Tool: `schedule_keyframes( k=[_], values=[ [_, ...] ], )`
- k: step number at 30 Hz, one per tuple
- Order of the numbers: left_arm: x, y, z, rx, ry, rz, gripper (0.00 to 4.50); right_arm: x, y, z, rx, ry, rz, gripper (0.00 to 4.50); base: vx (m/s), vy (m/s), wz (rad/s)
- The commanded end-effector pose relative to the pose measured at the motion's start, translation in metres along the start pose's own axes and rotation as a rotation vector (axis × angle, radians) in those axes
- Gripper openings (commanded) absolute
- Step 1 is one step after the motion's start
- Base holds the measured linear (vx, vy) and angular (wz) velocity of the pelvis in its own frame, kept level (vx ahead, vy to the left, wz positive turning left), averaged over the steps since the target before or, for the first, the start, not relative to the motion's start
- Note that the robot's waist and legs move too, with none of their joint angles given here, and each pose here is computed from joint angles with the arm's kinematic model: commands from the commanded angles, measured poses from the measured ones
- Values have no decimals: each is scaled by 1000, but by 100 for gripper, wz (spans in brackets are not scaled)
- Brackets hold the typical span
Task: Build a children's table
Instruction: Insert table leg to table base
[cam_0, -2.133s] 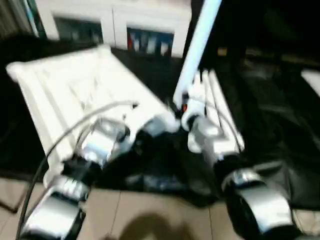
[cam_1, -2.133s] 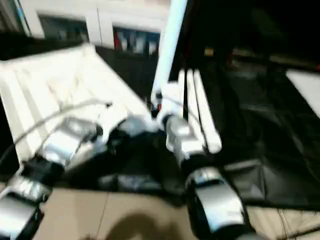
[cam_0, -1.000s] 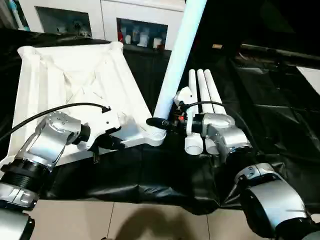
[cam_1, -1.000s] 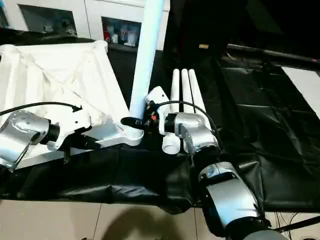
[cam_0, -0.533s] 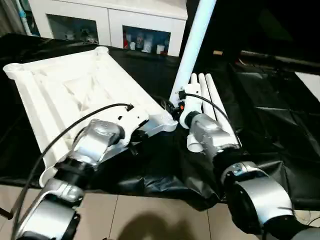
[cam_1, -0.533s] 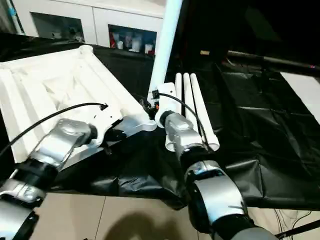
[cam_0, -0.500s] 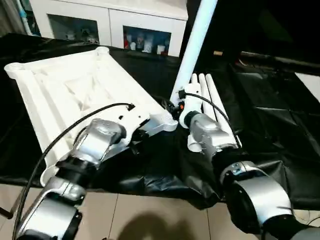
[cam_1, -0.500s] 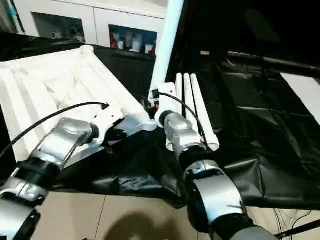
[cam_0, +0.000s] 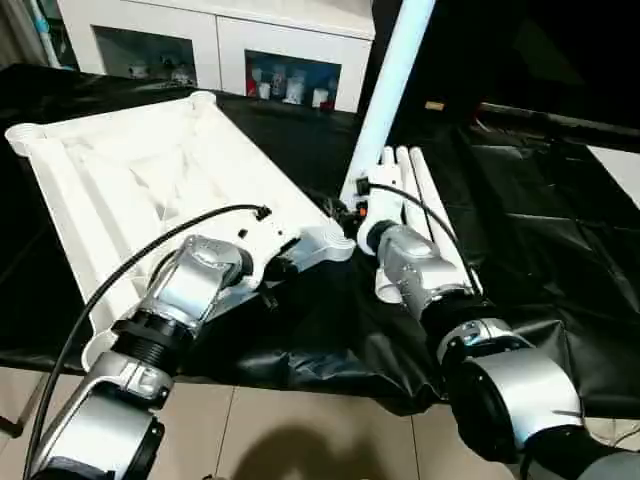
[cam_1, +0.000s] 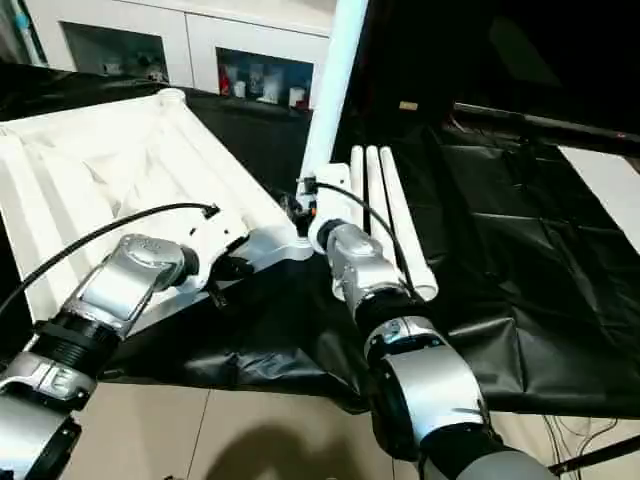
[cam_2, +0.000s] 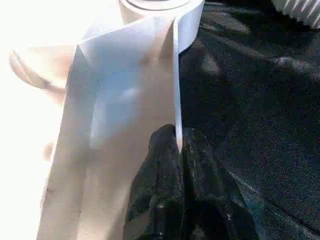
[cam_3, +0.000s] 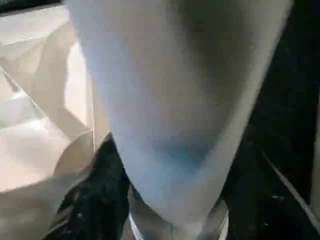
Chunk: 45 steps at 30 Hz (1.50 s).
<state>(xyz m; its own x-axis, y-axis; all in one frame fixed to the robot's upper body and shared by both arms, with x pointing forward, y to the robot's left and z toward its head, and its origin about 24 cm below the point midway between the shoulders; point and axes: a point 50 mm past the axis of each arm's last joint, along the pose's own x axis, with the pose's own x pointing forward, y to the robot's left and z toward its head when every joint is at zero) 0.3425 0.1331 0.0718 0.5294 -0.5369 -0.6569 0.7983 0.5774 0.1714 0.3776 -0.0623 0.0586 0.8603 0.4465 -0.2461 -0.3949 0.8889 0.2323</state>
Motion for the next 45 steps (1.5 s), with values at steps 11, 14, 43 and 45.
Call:
schedule_keyframes(
  k=[11,14,43,45],
  values=[
    [-3,4,0,59,-3,3,0,-4,-3,-14,41,68,109,371,0,0,0],
    [-8,6,-1,97,-30,-20,0,-4,-3,3,-68,32,188,389,0,0,0],
    [-33,26,-7,23,-256,83,0,-87,-36,37,-139,-161,140,389,0,0,0],
    [-33,27,-7,29,-266,90,0,-88,-34,30,-126,-154,104,389,0,0,0]
  ],
)
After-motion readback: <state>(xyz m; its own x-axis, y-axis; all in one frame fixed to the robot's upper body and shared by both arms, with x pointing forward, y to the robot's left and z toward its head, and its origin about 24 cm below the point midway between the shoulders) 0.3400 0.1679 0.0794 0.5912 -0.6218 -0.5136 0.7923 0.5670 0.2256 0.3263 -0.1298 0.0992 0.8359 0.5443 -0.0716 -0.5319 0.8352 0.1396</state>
